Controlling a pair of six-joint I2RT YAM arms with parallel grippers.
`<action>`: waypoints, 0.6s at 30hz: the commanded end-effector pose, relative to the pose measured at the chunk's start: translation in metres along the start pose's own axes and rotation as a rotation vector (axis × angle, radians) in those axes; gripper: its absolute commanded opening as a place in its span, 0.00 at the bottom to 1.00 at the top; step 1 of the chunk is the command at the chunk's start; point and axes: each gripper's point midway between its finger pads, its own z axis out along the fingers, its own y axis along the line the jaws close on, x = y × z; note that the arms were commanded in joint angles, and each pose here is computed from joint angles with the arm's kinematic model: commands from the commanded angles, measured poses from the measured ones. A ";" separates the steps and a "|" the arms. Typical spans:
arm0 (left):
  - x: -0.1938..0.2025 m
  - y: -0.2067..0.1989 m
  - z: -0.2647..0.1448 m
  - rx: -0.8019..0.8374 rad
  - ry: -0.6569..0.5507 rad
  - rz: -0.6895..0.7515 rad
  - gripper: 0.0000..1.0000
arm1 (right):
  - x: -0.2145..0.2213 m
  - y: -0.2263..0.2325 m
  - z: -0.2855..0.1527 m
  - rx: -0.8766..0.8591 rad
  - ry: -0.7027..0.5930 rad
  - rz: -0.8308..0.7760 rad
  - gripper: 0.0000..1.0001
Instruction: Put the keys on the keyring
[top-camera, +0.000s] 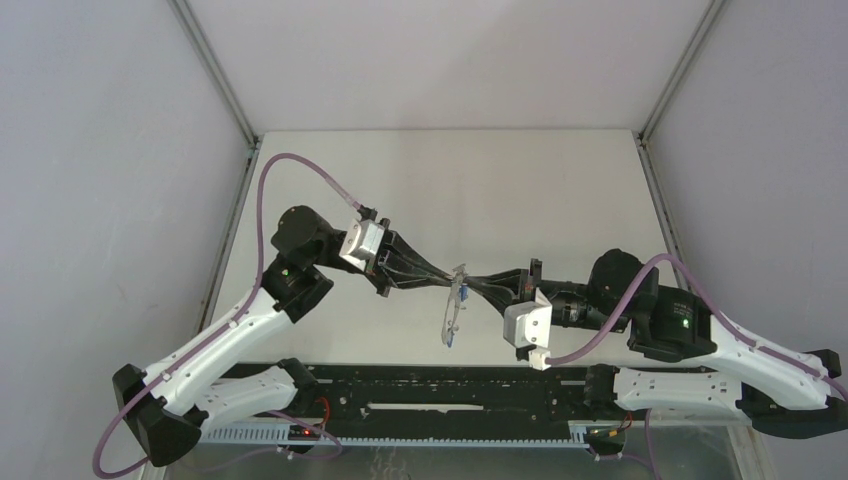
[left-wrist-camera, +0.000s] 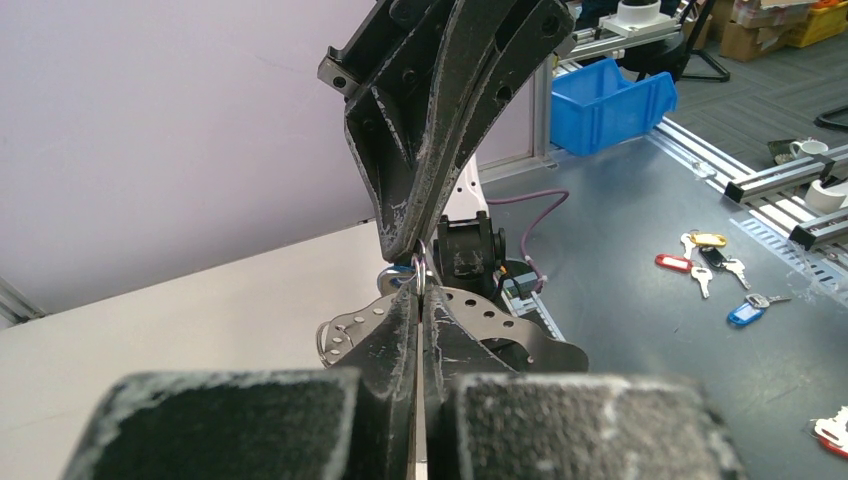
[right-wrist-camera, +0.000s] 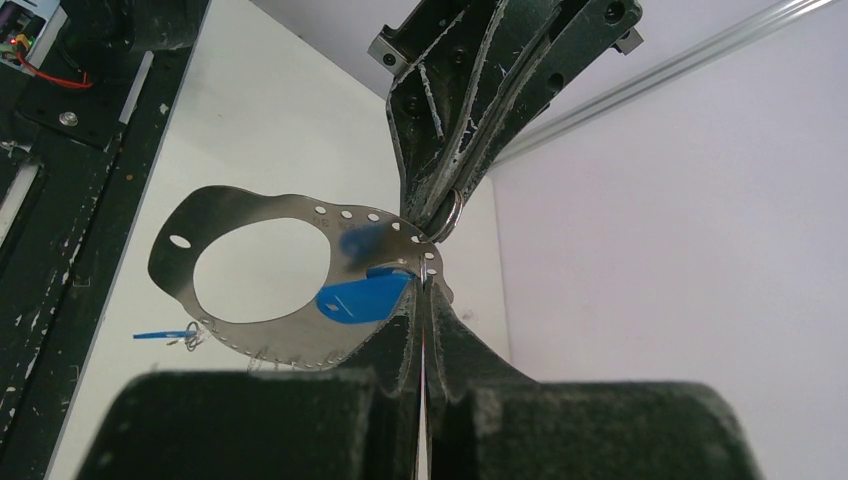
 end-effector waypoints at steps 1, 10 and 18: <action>-0.022 -0.002 0.001 0.006 -0.035 0.061 0.00 | -0.010 -0.010 0.000 0.038 -0.035 -0.008 0.00; -0.020 -0.002 0.001 0.005 -0.034 0.060 0.00 | -0.010 -0.013 0.003 0.051 -0.036 -0.008 0.00; -0.018 -0.003 0.002 0.007 -0.032 0.061 0.00 | -0.011 -0.015 0.004 0.056 -0.039 -0.007 0.00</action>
